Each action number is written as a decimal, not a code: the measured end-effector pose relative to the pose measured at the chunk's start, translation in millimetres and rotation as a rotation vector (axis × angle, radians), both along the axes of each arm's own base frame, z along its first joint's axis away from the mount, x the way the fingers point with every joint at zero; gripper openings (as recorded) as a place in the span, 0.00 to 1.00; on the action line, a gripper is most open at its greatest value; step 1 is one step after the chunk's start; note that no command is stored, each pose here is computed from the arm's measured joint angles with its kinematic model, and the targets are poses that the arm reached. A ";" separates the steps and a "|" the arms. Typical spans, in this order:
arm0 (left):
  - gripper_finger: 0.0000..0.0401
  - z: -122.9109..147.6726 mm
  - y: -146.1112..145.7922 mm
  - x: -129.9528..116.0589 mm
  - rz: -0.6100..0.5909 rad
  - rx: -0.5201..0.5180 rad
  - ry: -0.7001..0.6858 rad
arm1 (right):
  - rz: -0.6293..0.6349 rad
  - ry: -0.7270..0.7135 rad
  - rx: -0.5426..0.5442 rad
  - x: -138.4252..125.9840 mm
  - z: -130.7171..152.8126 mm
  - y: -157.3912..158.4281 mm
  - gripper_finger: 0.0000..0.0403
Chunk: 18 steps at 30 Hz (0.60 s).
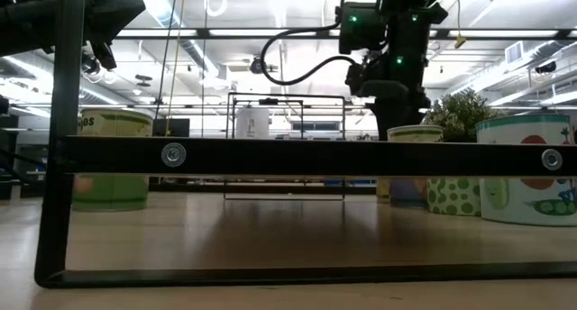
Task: Pick and place cans onto a shelf
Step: Put the canned carrots on the shelf
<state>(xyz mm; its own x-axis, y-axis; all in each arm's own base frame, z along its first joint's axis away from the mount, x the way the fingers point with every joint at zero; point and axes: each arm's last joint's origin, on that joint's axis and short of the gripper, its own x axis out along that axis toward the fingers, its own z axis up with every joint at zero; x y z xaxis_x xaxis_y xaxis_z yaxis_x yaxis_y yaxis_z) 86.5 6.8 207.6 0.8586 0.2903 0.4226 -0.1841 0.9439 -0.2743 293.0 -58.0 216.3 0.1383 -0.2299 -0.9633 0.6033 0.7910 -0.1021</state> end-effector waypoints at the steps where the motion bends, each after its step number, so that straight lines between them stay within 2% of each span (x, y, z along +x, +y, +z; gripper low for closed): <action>1: 0.06 0.0 0.0 0.0 0.000 0.000 0.000 | 0.000 0.002 0.000 -0.5 1.9 0.0 0.82; 9: 0.06 0.0 0.0 0.0 0.003 0.004 0.002 | 0.022 -0.053 -0.039 9.5 41.2 7.8 0.82; 18: 0.06 0.0 0.0 0.0 0.003 0.005 0.002 | 0.038 -0.148 -0.024 19.3 80.3 27.9 0.82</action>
